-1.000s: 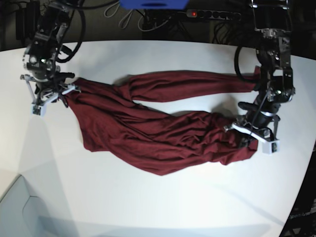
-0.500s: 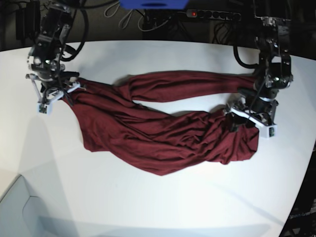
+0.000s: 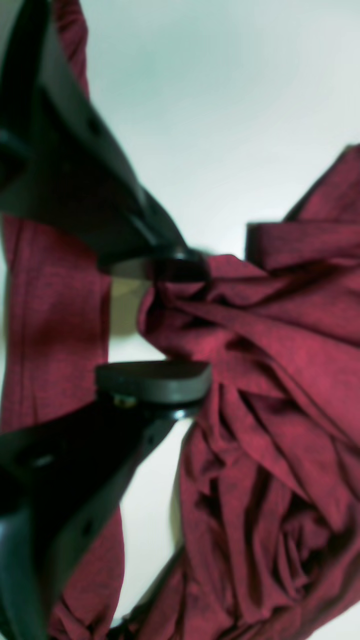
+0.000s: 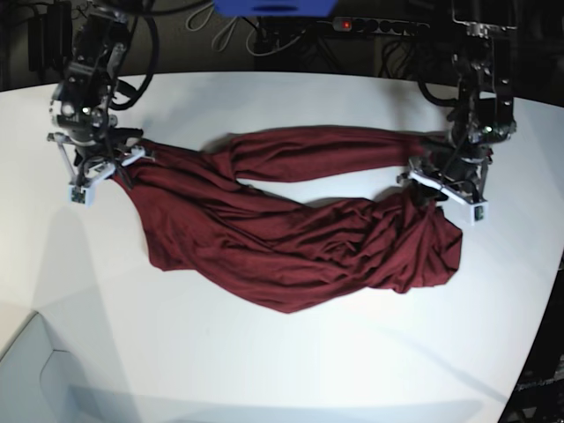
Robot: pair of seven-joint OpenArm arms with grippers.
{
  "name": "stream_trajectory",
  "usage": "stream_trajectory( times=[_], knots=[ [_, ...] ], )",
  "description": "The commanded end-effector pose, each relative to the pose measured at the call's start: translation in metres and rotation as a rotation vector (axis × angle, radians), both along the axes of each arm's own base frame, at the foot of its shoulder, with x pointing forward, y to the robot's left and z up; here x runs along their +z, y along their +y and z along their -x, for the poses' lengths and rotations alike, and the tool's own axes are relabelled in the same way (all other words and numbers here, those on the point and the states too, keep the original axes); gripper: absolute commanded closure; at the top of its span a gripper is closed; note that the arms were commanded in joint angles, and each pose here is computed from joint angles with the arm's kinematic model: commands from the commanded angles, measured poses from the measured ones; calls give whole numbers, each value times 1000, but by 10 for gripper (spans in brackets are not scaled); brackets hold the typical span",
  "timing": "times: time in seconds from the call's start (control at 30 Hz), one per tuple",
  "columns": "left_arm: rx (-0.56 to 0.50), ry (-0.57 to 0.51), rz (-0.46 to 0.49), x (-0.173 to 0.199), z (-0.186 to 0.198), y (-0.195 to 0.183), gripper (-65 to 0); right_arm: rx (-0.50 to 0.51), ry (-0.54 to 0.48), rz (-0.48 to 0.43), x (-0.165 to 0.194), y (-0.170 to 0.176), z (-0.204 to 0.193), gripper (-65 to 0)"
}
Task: Layout the t-shirt on the table in an organized manner, then fold the t-shirt properly
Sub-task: 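Regrasp the shirt fold with the left gripper and pull it outward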
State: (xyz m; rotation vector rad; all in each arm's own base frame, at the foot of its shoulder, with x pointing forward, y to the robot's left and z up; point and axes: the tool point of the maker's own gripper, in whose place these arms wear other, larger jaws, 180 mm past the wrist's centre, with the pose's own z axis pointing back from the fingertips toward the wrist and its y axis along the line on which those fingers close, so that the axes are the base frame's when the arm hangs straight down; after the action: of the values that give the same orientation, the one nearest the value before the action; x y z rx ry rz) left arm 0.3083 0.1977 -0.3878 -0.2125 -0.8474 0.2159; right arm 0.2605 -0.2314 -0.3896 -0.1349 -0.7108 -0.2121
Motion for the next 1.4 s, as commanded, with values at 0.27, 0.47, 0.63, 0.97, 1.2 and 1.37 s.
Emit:
stream_trajectory(
  times=[0.27, 0.47, 0.63, 0.97, 1.2, 1.37],
  knots=[
    [-2, -78, -3, 23, -21, 1, -131, 4, -44, 14, 11, -3, -8, -8],
    [-2, -96, -1, 30, -29, 0, -12, 4, -44, 16, 11, -3, -8, -8],
    [-4, -109, 7, 34, -31, -1, -2, 4, -45, 16, 12, -3, -9, -8],
    [-38, -308, -15, 107, -59, -11, -2, 4, -45, 16, 12, -3, -9, -8],
    [-41, -488, -53, 180, -102, -2, -2, 4, -40, 17, 10, -4, -7, -8],
    [-21, -603, -94, 234, -133, 16, -2, 3, -37, 19, 10, -5, -6, -8]
  ],
)
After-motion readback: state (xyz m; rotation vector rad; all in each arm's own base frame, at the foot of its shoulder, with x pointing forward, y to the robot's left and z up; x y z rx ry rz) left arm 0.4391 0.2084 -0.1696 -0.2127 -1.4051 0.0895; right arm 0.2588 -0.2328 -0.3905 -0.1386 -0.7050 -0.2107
